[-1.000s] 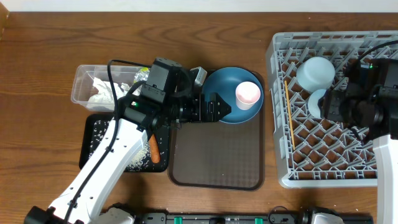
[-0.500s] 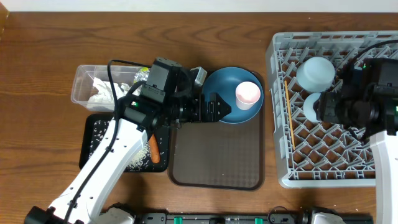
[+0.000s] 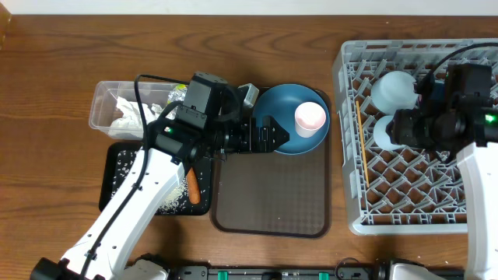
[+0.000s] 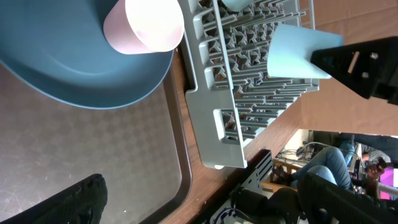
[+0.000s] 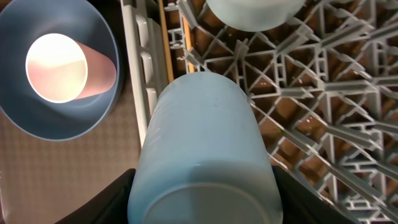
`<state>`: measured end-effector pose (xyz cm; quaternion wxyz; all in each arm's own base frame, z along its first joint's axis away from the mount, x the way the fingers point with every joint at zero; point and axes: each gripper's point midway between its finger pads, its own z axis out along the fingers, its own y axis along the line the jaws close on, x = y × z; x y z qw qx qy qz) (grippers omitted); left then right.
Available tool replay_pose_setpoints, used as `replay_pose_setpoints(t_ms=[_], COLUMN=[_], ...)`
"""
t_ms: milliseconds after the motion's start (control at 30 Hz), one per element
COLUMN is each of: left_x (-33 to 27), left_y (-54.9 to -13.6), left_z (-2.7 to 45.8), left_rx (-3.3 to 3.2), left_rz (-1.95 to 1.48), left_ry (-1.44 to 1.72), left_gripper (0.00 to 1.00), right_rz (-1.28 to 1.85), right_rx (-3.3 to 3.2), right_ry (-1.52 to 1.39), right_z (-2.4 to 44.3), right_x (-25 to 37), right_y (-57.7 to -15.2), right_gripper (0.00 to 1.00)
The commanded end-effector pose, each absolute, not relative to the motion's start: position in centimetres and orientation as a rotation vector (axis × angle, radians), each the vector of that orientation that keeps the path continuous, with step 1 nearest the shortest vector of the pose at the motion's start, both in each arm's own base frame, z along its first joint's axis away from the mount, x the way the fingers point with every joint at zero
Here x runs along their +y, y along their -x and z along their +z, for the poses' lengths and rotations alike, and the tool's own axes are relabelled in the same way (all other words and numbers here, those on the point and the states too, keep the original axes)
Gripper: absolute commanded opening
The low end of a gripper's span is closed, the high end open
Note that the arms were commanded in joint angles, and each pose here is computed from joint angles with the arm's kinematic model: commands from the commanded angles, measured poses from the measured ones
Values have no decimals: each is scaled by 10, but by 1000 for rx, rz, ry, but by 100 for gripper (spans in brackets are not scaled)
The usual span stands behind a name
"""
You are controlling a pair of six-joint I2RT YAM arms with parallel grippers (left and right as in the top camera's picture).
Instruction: Sort waste into correct bins and load items into the dishwasher rack
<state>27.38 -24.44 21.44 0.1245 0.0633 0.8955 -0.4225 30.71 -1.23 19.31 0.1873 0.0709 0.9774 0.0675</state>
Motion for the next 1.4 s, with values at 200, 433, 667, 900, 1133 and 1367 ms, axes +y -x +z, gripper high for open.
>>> replay_pose_setpoints(t_ms=[200,433,667,900,1133,1367], left_x=[-242,-242,-242,-242,-242,-242], left_y=[-274,-274,-274,-274,-274,-274], left_z=[211,211,211,211,211,211], left_rx=[2612,2612,2612,2612,2612,2612], left_rz=[-1213,-1213,-1213,-1213,-1213,-1213], left_ry=[-196,-196,-196,-196,-196,-196], left_gripper=[100,100,100,100,100,100], right_rz=[255,247,249,253,145,149], right_rx=[2758,2796,2848,2945,3028,3084], right_ry=[-113,-72,-82,-99,-130,-164], right_z=[183,170,165,159,155,154], right_x=[7,11,11,12,0,-4], right_y=[-325,-329,-319,-296,-277,-263], right_gripper=[25,22,21,20,20,19])
